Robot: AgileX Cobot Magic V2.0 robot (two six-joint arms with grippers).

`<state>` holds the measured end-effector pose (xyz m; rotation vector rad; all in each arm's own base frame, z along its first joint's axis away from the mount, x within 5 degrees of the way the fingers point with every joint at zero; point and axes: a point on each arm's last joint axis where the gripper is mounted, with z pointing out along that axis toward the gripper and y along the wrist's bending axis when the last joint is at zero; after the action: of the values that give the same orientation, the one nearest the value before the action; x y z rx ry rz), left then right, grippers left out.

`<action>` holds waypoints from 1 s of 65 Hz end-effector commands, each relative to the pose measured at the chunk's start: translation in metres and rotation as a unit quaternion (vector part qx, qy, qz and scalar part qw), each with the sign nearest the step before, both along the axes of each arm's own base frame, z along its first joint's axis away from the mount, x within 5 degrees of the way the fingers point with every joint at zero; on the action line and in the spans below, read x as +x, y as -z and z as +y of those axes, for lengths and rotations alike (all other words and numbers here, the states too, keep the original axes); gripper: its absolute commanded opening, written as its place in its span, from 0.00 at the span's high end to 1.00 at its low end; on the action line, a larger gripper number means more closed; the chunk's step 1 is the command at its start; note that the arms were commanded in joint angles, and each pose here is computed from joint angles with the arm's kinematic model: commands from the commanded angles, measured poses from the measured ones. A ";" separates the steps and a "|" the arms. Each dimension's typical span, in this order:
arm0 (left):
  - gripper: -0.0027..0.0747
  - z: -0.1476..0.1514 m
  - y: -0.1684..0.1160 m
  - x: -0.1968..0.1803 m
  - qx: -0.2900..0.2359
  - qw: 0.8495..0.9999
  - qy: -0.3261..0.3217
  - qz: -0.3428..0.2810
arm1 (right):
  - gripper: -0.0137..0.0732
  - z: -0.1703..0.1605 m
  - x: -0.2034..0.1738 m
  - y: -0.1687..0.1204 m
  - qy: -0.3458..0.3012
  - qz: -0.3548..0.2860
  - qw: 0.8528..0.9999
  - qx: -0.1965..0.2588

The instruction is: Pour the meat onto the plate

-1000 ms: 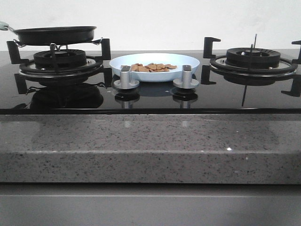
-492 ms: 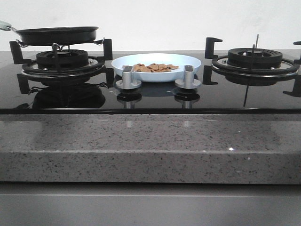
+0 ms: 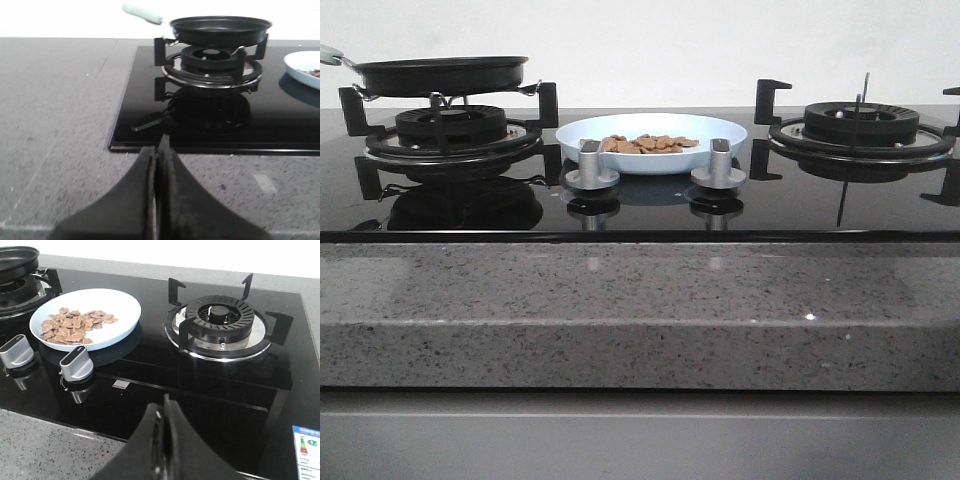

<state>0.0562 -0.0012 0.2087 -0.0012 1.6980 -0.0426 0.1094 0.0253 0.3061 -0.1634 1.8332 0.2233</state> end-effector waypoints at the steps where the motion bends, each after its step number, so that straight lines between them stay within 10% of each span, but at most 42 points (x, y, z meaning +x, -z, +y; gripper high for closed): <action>1: 0.99 0.000 -0.004 -0.002 -0.020 0.998 -0.008 -0.051 | 0.91 -0.002 0.002 -0.017 0.012 -0.054 0.998 0.007; 65: 0.99 0.001 0.010 -0.001 -0.023 0.999 -0.010 -0.046 | 0.91 -0.002 0.002 -0.017 0.011 -0.054 0.998 0.007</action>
<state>0.0555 -0.0004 0.1921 -0.0429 1.7049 -0.0504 0.1095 0.0253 0.3061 -0.1641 1.8325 0.2225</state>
